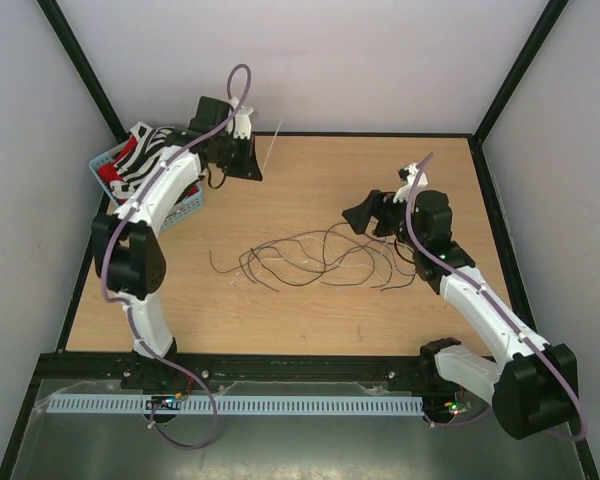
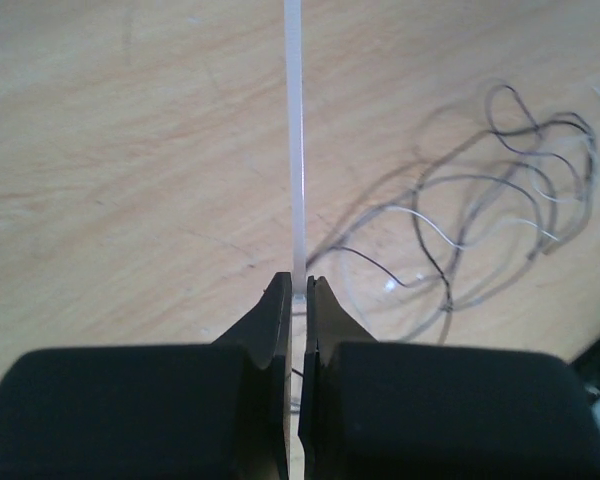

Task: Zip-tie the wires
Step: Pick up the ribbon at the center of the board.

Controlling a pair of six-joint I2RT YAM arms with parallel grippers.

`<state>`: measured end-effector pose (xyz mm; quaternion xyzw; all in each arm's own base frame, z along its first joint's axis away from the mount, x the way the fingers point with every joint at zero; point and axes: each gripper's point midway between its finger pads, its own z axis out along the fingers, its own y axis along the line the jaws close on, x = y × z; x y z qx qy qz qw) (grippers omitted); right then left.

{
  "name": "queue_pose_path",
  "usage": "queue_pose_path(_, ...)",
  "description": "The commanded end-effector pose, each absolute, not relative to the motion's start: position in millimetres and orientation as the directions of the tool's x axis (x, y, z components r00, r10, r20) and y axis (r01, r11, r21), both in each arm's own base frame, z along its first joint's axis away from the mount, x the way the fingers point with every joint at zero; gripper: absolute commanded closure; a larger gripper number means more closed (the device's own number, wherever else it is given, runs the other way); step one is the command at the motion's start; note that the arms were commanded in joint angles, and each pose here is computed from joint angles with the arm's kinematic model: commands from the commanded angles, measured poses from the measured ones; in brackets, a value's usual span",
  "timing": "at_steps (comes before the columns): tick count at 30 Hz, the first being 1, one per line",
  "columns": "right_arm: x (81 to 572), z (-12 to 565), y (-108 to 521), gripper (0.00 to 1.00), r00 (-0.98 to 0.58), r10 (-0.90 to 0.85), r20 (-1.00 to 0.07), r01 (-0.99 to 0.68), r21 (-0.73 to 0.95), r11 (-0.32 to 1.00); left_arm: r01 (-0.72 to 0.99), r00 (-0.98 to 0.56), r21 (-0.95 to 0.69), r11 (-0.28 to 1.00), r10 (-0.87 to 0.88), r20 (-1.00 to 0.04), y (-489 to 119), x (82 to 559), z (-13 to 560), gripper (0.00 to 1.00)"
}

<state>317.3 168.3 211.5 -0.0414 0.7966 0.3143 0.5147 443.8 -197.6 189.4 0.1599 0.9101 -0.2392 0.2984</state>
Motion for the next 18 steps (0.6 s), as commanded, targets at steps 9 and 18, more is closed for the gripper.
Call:
queue_pose_path(9,331,280,216,0.04,-0.452,0.565,-0.69,-0.494,0.722,0.485,0.53,-0.702,-0.567,0.63,-0.049,-0.711,-244,371,220,1.0)
queue_pose_path(18,345,283,261,0.05,-0.532,0.566,-0.629,-0.478,0.776,0.413,0.597,-0.64,-0.5,0.627,-0.004,-0.769,-264,334,235,1.0)
